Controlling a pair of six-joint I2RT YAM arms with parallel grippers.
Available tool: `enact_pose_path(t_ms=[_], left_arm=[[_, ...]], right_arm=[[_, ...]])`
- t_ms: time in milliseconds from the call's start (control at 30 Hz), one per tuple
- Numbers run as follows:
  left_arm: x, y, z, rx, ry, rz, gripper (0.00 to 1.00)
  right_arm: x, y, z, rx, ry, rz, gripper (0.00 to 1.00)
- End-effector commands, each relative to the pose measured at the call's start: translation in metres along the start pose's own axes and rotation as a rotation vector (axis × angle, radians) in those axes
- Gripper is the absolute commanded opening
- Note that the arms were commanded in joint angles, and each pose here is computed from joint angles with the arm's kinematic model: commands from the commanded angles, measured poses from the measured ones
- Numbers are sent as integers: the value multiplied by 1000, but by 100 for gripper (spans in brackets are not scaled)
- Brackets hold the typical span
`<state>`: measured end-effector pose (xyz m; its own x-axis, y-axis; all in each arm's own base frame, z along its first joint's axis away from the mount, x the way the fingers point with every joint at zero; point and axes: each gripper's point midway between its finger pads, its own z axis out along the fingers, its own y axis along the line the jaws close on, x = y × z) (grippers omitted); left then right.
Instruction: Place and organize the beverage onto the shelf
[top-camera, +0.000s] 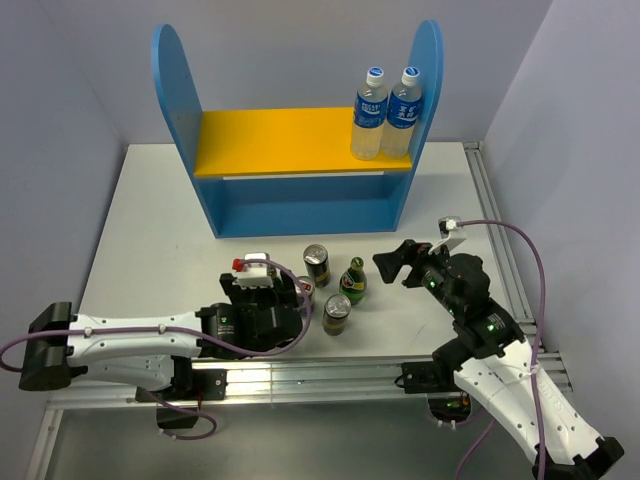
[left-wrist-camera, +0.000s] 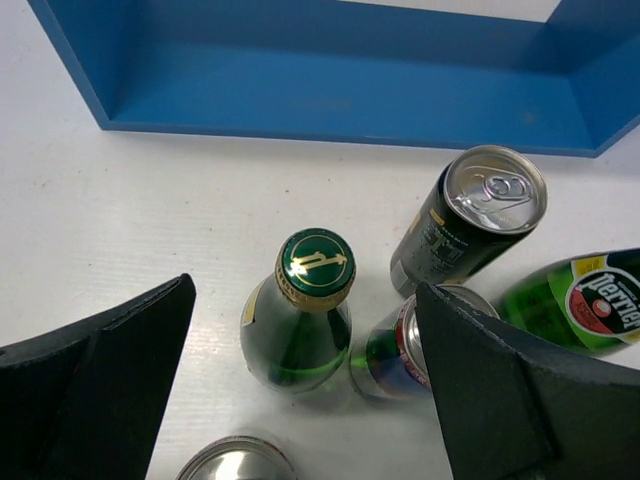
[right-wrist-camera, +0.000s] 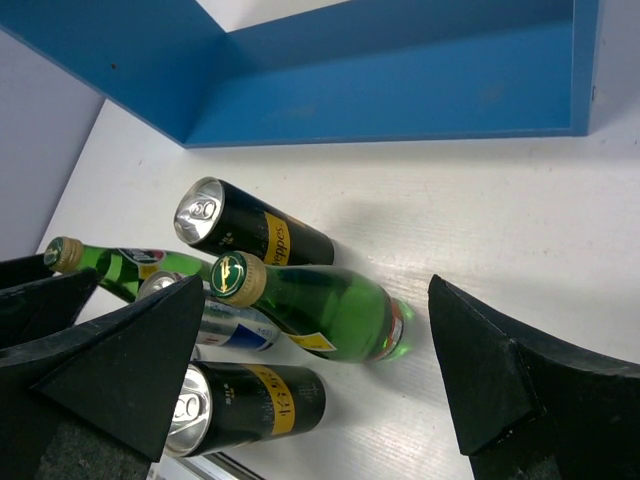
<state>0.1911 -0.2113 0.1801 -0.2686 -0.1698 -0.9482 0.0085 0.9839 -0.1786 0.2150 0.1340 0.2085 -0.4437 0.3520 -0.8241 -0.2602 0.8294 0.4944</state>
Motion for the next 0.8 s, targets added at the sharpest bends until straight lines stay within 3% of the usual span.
enact_pose_path(t_ms=[0, 167, 400, 600, 767], left_arm=[[0, -2, 6, -18, -71, -28, 99], [8, -4, 20, -3, -65, -17, 97], [8, 8, 48, -14, -74, -50, 74], [-3, 5, 60, -12, -92, -52, 33], [-4, 3, 65, -32, -89, -19, 8]], right_arm=[[-8, 4, 2, -19, -46, -8, 100], [-3, 1, 4, -14, -38, -11, 100], [1, -2, 6, -12, -34, -13, 100], [4, -3, 9, -9, -27, -20, 100], [5, -4, 10, -8, -28, -18, 100]])
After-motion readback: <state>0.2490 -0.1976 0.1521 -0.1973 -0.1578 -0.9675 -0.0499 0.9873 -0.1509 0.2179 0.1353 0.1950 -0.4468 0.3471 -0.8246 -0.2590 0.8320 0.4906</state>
